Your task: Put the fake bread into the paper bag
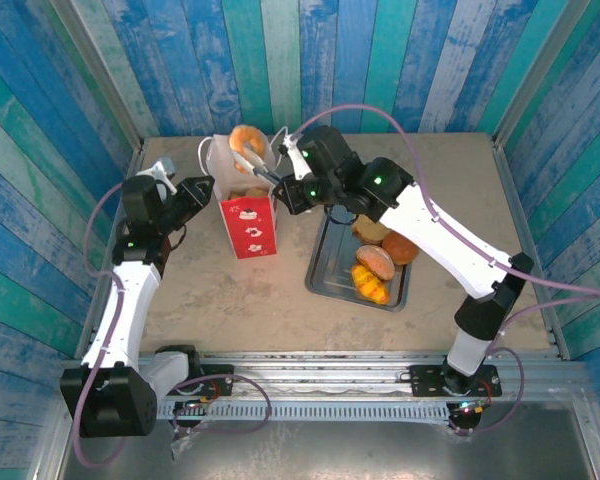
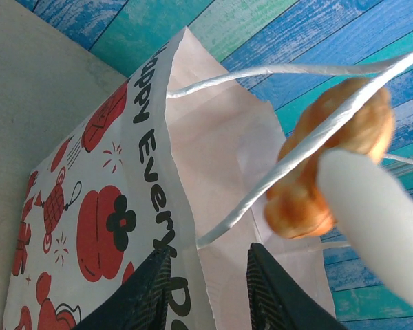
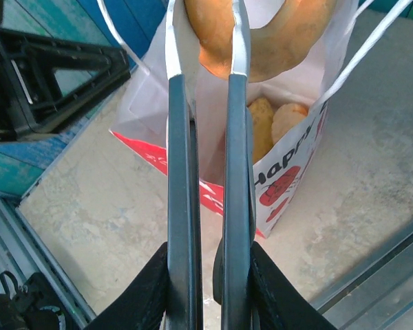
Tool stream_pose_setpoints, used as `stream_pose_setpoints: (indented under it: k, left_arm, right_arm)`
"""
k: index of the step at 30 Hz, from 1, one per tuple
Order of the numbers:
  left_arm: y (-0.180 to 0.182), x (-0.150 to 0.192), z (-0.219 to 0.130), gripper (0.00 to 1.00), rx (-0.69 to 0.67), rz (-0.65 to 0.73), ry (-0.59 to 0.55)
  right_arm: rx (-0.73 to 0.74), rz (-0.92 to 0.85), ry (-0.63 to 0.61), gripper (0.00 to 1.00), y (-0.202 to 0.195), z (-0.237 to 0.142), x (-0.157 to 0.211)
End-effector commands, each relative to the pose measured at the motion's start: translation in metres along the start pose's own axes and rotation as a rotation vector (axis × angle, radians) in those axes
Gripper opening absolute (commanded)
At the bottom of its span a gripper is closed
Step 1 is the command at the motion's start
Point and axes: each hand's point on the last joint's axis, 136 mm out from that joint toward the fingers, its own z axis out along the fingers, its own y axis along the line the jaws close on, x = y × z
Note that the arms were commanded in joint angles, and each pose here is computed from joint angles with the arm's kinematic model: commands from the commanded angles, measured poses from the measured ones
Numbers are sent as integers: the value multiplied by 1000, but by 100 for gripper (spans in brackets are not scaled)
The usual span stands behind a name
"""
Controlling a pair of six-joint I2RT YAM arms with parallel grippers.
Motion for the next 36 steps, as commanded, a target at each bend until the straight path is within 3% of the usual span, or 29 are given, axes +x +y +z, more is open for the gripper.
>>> stream_pose_setpoints:
  k: [1, 12, 24, 36]
  left_arm:
    - [5, -1, 3, 34, -11, 22, -7]
    - [8, -3, 3, 34, -30, 36, -13]
    - [0, -6, -1, 35, -9, 43, -23]
    - [-14, -10, -13, 48, 22, 60, -37]
  right_arm:
    - [-56, -3, 4, 24, 9, 3, -6]
    - [4, -28, 45, 42, -2, 2, 0]
    - [3, -54, -1, 42, -2, -57, 1]
    - [11, -14, -82, 41, -8, -122, 8]
